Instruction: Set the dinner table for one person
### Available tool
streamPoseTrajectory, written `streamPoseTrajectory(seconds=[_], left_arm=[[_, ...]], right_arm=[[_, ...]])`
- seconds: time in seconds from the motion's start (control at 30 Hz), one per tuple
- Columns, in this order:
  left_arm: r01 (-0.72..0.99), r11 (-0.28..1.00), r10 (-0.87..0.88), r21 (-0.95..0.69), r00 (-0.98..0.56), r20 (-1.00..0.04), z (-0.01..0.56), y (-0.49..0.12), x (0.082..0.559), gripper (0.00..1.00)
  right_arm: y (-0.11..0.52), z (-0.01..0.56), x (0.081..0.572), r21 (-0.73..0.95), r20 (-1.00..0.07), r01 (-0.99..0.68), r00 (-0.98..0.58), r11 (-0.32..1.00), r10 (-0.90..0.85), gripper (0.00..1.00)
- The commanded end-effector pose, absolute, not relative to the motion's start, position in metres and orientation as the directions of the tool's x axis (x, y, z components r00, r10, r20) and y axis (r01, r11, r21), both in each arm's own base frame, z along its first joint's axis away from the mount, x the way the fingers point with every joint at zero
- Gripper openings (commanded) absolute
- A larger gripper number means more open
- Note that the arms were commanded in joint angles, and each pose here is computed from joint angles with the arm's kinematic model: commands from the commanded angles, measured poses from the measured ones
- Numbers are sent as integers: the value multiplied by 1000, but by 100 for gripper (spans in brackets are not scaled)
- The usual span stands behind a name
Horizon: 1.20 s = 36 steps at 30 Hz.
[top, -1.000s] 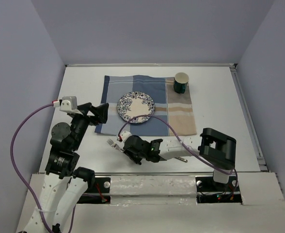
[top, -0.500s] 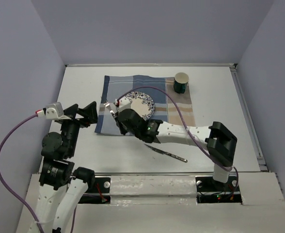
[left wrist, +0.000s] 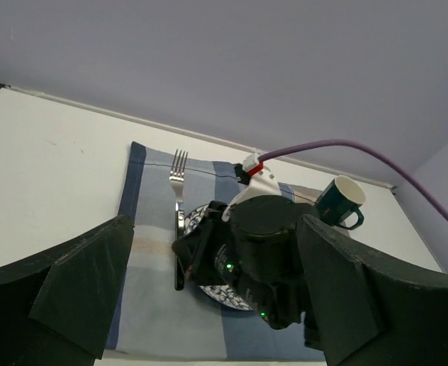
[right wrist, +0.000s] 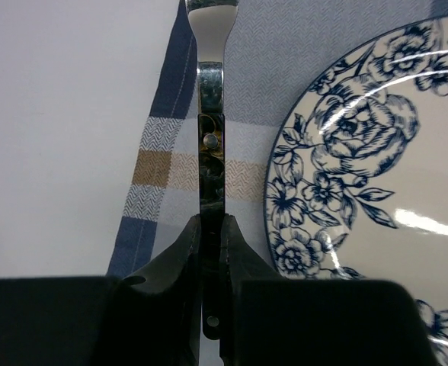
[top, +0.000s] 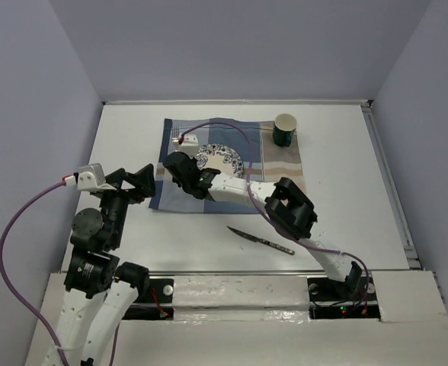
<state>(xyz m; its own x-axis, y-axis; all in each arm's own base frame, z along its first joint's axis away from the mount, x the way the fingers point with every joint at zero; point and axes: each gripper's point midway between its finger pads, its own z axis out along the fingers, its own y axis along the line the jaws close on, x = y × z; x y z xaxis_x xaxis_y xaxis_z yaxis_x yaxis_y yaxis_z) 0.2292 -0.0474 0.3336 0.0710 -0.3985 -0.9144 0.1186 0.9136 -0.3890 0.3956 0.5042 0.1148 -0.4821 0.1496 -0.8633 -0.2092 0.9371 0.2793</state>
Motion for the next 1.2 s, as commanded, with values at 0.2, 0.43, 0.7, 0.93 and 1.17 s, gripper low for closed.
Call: streamPoseTrajectory(seconds=[0.2,0.43,0.7,0.93,1.17], left_arm=[[153,910,-404,-385,123,-906,348,-49,222,99],[158,910,-403,-383,117,-908,348,-51,223,99],[156,910,-402,-384,116,-908,347,-51,223,99],[144,912,-401,-383,124,-908,347,-48,222,99],[164,910,-404,-382,133,-905,351,-50,219,99]], right_arm=[[540,111,410,445,-803,-105,-486,889,345,0],[542,84,414,457,-778,-70,-515,886,360,0],[545,83,410,446,-777,-97,-535,890,331,52],[548,170,390,477,-798,-270,-532,837,283,62],[436,198,308,278,-864,-481,-503,831,-3,60]])
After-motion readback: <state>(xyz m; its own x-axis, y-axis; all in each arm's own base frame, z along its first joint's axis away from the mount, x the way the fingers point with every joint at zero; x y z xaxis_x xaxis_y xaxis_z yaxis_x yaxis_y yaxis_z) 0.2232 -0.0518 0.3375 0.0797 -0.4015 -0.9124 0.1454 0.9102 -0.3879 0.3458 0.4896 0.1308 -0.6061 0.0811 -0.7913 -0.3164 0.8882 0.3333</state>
